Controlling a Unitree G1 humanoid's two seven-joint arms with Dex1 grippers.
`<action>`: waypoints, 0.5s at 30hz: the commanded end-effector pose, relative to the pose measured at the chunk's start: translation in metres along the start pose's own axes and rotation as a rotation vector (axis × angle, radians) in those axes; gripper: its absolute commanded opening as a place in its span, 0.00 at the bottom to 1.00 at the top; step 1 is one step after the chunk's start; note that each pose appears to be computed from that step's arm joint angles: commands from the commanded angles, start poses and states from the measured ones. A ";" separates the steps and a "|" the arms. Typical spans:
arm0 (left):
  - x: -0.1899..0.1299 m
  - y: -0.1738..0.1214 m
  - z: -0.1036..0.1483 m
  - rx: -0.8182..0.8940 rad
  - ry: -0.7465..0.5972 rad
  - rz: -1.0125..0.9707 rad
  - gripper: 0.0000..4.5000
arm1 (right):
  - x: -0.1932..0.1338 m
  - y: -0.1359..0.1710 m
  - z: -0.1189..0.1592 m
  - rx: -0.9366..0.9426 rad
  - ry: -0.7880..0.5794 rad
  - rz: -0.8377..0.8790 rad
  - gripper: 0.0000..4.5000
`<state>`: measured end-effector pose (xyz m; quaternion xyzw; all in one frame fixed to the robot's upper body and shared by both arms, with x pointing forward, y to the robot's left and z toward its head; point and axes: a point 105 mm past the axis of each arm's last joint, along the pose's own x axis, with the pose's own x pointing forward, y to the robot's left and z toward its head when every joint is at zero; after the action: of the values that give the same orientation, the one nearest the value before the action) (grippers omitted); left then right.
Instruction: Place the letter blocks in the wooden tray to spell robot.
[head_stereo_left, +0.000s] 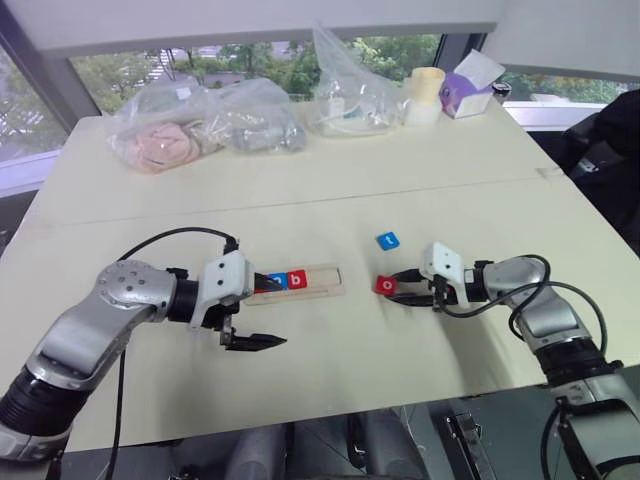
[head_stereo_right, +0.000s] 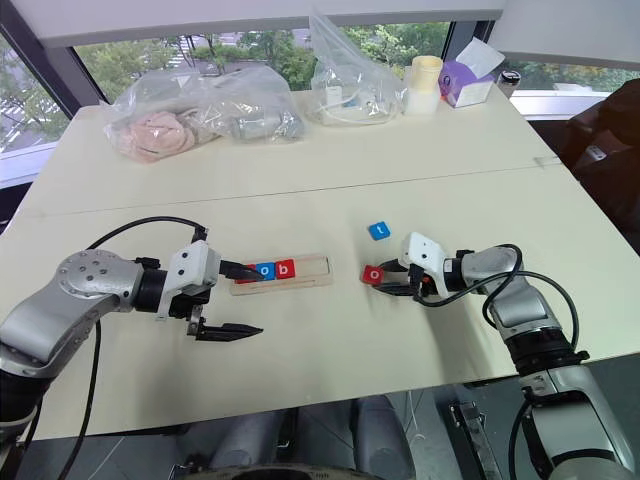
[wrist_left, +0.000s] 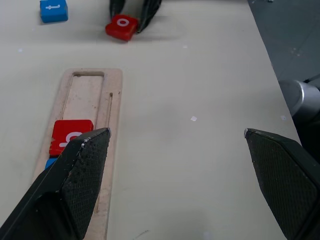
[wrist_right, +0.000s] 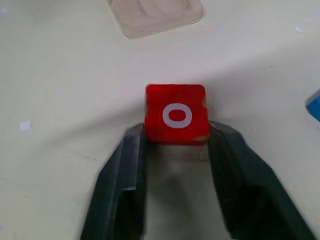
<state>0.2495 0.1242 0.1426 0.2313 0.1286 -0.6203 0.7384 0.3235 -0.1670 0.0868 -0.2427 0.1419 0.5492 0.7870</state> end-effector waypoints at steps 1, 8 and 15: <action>-0.008 0.007 0.002 0.025 0.007 0.040 1.00 | 0.001 -0.003 0.011 -0.010 -0.015 -0.010 0.24; -0.023 0.025 -0.018 -0.028 0.050 0.130 1.00 | 0.033 0.000 0.085 -0.125 -0.127 0.118 0.24; -0.040 0.033 -0.022 -0.050 0.068 0.209 1.00 | 0.064 0.006 0.108 -0.203 -0.110 0.275 0.24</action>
<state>0.2741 0.1702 0.1384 0.2314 0.1605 -0.5385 0.7942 0.3338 -0.0583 0.1411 -0.2586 0.0809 0.6719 0.6892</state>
